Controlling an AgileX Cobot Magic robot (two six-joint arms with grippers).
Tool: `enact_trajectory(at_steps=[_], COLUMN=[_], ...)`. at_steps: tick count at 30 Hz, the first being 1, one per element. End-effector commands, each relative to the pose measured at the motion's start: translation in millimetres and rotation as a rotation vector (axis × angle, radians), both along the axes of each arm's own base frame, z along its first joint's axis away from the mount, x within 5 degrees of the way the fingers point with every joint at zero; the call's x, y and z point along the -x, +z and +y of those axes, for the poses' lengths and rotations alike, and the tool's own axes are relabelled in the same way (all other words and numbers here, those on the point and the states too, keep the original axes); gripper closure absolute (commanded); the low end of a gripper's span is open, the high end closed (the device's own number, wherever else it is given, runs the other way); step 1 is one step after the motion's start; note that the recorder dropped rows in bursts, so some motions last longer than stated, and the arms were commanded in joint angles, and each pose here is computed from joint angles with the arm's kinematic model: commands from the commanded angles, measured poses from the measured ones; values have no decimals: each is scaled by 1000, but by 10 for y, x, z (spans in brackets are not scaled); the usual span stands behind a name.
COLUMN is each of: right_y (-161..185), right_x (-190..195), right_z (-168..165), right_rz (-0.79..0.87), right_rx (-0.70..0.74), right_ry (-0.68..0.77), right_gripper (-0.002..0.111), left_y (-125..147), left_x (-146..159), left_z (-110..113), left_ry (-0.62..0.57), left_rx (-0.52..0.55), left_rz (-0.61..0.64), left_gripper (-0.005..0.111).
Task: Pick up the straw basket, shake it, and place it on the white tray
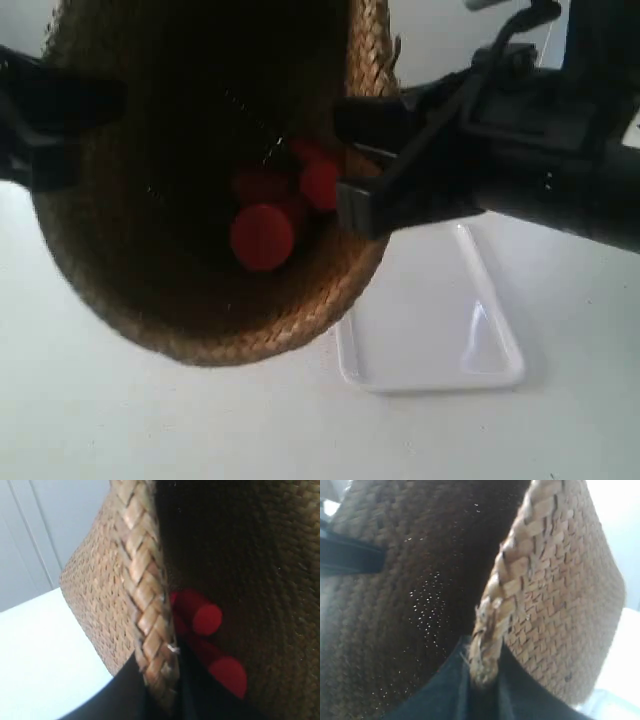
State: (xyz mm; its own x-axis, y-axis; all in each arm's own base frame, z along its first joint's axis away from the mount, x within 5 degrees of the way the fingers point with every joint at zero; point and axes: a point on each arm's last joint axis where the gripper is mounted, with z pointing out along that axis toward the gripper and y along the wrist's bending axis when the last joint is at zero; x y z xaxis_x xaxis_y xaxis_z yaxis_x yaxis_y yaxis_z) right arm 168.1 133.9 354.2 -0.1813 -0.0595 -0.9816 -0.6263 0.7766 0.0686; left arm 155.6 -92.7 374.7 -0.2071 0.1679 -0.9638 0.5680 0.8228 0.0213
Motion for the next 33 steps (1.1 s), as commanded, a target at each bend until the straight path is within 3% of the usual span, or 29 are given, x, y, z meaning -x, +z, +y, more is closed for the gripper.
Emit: enact_trajectory(at_steps=[1,4,6,8,11,14,16,19,22,25,27,30,33], right_y=[316,-39,-184,-69,192,-36,-229,-66,166,-123,-199,127,303], right_x=[232,37,-42,44,235,67,-79,10,142,-84,-201,-13,136], right_z=[-167,-153,-121,-127,-221,-234,-219,-185,-241,-229,-214,-199,-255], right_rz=[-165,-115,-33,7,-72,-128,-75,55,-23,-81,-49,26,-67], right_rx=[-44,26,53,0,-83,-2,48,-16,-51,29,42,-15,-26], right_ry=[6,-62,-65,-37,-20,-94,-129,-66,-46,-129,-154,-71,-49], right_gripper=[108,108,108,108,108,108,108,108,108,108,108,108,108], left_y=[187,-112,-162,-35,122,-87,-189,-8,123,-151,-210,55,212], left_x=[203,20,-14,67,225,76,-8,113,232,7,-76,82,197], left_z=[83,1,-21,3,87,61,28,38,89,47,34,46,104], left_ry=[-16,0,9,1,-7,30,40,18,3,46,67,32,19], left_rx=[10,-30,-7,28,40,-4,-9,61,67,-12,-4,60,42], left_rz=[-120,-47,-2,-14,-94,-100,-63,-55,-118,-90,-42,-31,-132], left_gripper=[107,107,107,107,107,107,107,107,107,107,107,107,107])
